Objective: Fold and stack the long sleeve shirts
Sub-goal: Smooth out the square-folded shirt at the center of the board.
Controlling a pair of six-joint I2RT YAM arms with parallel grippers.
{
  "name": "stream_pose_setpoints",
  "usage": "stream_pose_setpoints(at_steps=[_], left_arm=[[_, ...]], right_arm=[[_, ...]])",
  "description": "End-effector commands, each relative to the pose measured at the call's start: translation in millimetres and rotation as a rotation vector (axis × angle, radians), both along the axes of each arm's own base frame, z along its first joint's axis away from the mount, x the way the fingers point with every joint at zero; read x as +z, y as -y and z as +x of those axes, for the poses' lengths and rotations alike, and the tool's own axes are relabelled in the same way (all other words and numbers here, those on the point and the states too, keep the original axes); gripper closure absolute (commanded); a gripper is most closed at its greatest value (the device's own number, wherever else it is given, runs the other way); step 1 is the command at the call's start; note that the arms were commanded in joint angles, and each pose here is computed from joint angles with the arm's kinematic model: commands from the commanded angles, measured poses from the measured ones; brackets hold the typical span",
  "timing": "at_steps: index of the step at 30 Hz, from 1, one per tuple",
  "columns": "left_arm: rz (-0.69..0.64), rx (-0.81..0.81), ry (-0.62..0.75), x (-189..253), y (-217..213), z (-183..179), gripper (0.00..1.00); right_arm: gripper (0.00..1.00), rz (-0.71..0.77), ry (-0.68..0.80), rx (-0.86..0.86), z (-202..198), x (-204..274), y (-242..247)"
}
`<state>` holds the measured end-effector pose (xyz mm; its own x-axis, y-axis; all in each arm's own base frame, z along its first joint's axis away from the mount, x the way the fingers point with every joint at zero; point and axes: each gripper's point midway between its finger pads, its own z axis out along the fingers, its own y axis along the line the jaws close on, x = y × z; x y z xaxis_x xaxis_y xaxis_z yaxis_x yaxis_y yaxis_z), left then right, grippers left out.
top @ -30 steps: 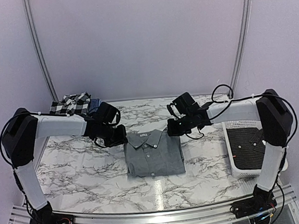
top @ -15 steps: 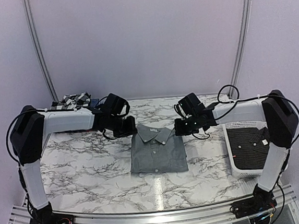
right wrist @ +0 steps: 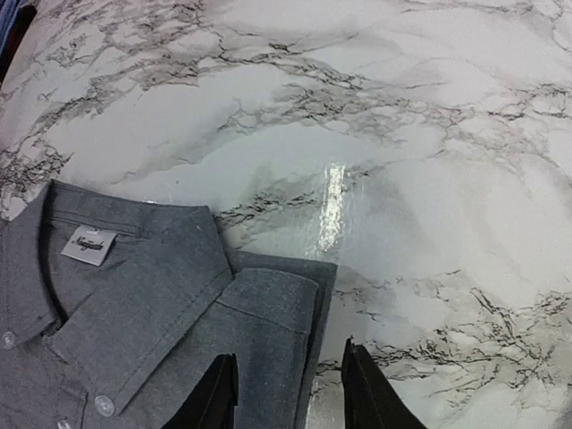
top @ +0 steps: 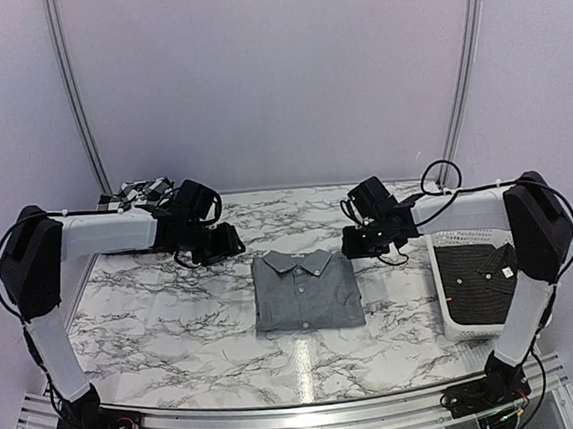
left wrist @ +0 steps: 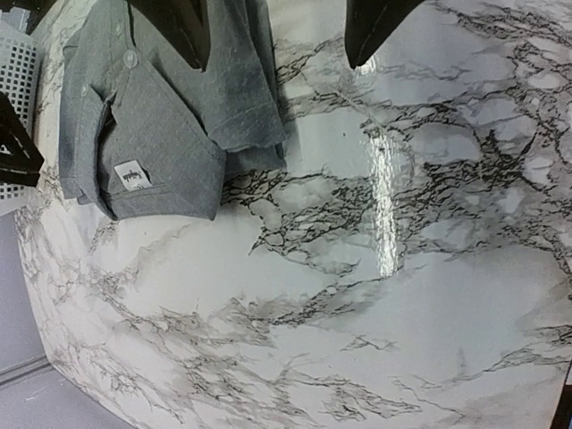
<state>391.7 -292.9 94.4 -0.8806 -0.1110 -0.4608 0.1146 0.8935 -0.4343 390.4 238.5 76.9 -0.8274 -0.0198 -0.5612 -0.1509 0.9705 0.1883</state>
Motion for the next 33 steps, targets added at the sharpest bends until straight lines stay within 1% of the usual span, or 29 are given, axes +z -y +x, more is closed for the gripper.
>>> stream_pose_setpoints(at_steps=[1, 3, 6, 8, 10, 12, 14, 17, 20, 26, 33], left_arm=[[-0.065, -0.013, -0.064, -1, -10, -40, 0.53], [-0.109, -0.024, -0.091, -6, -12, -57, 0.59], [-0.169, -0.049, -0.135, -14, -6, -79, 0.65], [-0.204, -0.067, -0.157, -19, 2, -92, 0.65], [-0.264, -0.082, -0.173, -22, 12, -103, 0.66], [-0.299, -0.089, -0.171, -23, 18, -112, 0.66], [-0.319, -0.101, -0.165, -24, 23, -118, 0.67], [-0.302, -0.123, -0.149, -27, 28, -124, 0.68], [-0.294, -0.148, -0.138, -27, 33, -127, 0.71], [-0.279, -0.201, -0.124, -27, 37, -142, 0.77], [-0.294, -0.279, -0.091, -19, 43, -157, 0.78]], right_arm=[[0.63, 0.062, 0.103, 0.042, -4, 54, -17], [0.63, 0.083, 0.121, 0.097, -9, 65, -39], [0.64, 0.129, 0.13, 0.182, -15, 73, -75], [0.64, 0.163, 0.136, 0.236, -17, 75, -100], [0.65, 0.208, 0.111, 0.303, -22, 73, -128], [0.66, 0.235, 0.109, 0.359, -28, 73, -154], [0.69, 0.276, 0.088, 0.418, -34, 70, -177], [0.72, 0.325, 0.051, 0.474, -43, 61, -200], [0.73, 0.334, 0.03, 0.505, -52, 53, -214], [0.74, 0.344, 0.004, 0.507, -55, 38, -219], [0.76, 0.336, -0.011, 0.505, -51, 22, -224]])
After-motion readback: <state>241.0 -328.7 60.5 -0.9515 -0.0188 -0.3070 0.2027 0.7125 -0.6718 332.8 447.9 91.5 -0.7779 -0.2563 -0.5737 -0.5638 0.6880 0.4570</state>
